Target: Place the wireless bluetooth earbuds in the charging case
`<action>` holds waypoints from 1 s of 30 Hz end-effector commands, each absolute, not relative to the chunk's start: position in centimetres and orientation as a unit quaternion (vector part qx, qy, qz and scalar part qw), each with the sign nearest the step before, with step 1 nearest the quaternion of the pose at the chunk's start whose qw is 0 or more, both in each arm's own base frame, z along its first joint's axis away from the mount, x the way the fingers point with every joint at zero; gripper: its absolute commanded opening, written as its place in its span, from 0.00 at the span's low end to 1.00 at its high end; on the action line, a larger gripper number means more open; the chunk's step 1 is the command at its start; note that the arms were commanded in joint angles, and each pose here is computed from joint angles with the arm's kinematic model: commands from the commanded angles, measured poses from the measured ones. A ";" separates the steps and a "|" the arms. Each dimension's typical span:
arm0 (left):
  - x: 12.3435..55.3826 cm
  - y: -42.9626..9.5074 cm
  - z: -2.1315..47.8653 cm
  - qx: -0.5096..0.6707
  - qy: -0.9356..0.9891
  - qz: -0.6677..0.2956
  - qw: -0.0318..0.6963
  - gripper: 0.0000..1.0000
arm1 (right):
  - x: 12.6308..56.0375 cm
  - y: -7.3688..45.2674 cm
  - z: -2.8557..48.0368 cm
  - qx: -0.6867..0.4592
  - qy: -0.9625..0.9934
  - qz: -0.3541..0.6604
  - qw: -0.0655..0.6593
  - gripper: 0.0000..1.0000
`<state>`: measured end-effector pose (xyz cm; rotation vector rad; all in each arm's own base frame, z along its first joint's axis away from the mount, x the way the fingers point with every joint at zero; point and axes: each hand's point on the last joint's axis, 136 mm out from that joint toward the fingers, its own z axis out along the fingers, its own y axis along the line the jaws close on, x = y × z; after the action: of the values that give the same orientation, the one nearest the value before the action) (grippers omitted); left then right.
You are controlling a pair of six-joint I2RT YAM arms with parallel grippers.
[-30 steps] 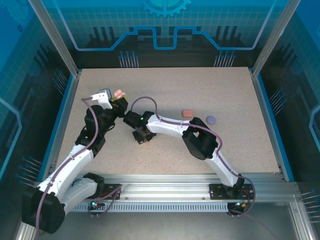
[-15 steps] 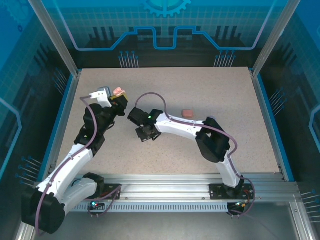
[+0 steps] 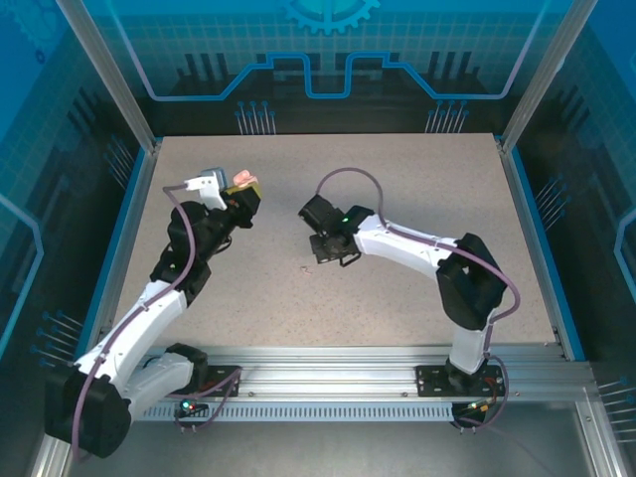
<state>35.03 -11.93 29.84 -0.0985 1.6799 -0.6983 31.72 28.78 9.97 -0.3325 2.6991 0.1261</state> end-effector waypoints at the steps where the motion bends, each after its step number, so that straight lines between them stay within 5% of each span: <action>1: 34.5 -13.8 29.7 -0.003 0.717 -0.323 0.618 0.00 | 33.3 26.5 12.9 -0.098 0.961 0.049 0.256 0.12; 15: 32.8 -23.0 27.4 0.141 0.690 -0.362 0.611 0.00 | 36.0 22.0 26.0 -0.079 0.915 0.077 0.388 0.11; 30: 31.7 -28.1 29.1 0.268 0.613 -0.324 0.669 0.00 | 33.9 21.7 36.3 -0.114 0.841 0.151 0.508 0.12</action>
<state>31.58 -27.57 24.95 0.5672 1.5487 -0.7850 34.50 21.82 33.93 -0.2467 2.1158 0.3115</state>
